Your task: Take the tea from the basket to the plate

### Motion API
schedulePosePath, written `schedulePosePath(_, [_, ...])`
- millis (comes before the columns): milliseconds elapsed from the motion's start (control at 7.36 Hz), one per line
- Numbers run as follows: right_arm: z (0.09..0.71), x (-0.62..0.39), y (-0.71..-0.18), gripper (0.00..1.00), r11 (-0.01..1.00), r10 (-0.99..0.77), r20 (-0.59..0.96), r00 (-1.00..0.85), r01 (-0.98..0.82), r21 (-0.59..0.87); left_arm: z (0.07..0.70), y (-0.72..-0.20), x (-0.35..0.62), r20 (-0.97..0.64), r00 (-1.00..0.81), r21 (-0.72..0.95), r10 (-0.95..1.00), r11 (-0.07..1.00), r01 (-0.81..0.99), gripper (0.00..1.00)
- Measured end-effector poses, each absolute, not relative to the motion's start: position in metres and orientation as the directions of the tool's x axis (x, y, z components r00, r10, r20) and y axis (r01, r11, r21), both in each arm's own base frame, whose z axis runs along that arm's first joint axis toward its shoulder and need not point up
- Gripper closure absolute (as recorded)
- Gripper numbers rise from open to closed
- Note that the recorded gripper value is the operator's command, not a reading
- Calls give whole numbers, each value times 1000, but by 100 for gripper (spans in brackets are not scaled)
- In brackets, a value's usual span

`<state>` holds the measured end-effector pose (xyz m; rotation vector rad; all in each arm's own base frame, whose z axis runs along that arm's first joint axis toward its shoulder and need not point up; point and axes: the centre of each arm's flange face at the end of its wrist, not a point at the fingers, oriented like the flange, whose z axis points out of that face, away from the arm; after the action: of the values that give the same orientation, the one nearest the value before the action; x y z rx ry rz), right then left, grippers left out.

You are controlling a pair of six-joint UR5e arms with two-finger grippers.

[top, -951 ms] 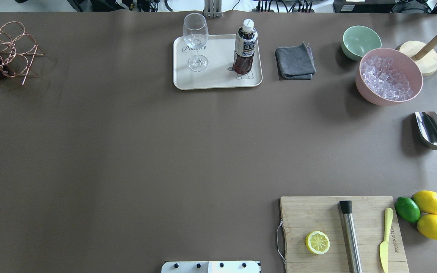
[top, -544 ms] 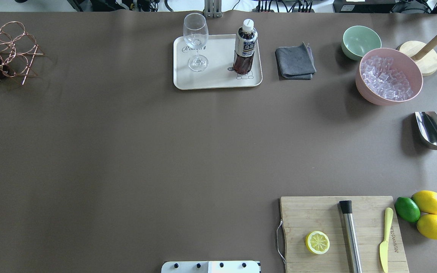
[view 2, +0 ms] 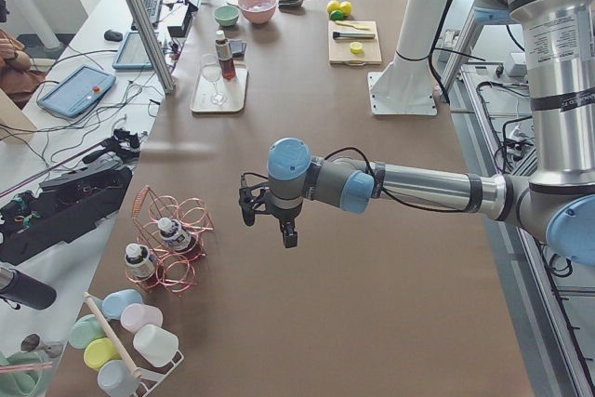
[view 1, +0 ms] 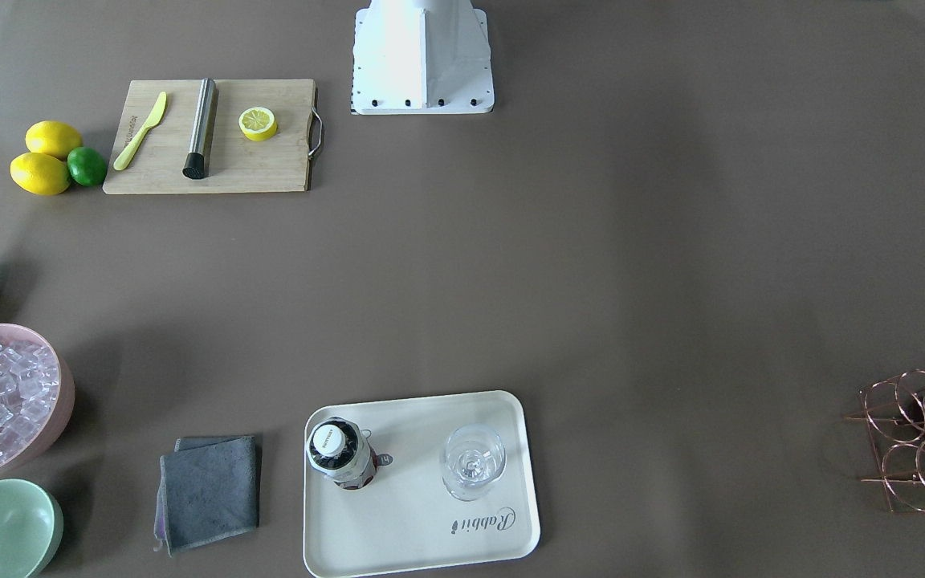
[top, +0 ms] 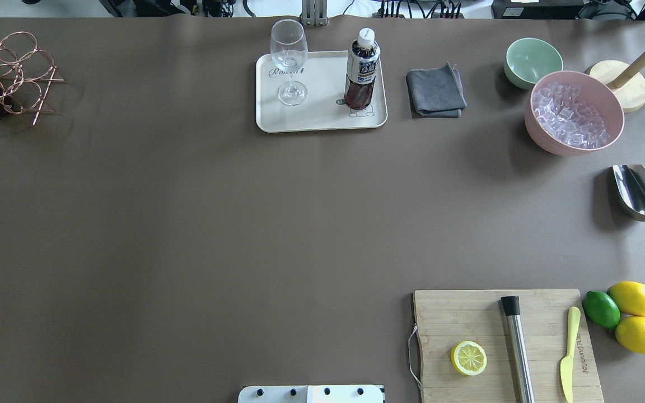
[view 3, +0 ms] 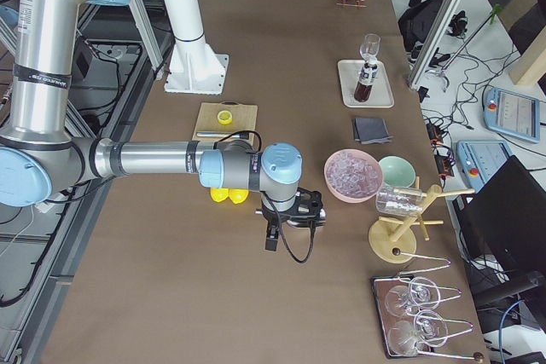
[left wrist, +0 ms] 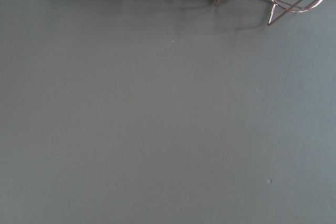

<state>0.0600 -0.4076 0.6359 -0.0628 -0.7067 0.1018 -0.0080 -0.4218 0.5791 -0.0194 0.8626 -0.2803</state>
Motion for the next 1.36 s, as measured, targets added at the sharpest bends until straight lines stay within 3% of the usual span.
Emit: schedulePosePath(1359, [638,60,-408,0,993,116,644,756,-72,-94,629,-398,-40,-752,613,-122,-243,965,233,2])
